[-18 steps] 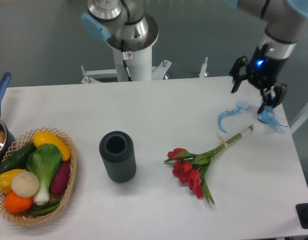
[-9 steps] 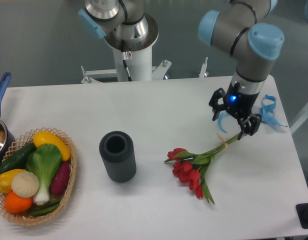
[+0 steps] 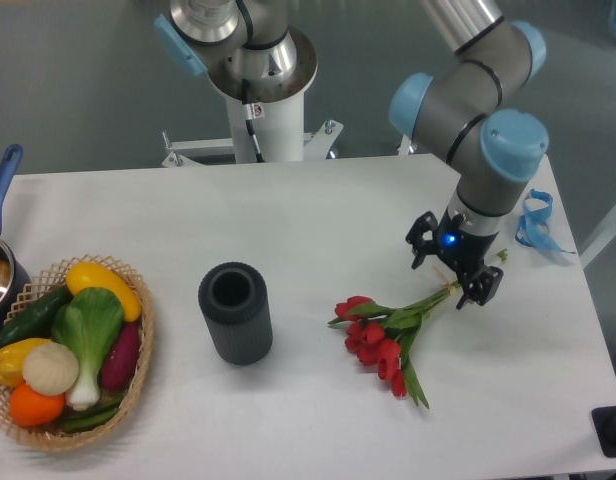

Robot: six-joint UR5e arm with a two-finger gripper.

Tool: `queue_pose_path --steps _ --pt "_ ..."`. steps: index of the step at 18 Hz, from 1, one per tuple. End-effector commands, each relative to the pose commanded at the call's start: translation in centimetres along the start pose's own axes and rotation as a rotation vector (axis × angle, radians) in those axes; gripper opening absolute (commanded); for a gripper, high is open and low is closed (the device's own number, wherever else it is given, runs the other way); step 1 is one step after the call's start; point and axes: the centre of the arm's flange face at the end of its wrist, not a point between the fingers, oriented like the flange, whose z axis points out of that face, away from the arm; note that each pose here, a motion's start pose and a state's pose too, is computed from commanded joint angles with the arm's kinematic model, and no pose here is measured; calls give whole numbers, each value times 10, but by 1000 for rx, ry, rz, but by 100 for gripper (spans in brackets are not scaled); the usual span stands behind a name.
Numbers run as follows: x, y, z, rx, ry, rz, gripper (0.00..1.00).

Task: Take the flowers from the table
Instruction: 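Move the gripper over the green stems of the red tulip bunch, then lower the gripper and close it around the tulip stems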

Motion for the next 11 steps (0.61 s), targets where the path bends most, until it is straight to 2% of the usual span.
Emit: queue_pose_path --steps 3,6,11 --pt "8 -1 16 1 22 -1 100" --pt "5 -6 22 1 7 11 100" --pt "1 -6 38 -2 21 13 100"
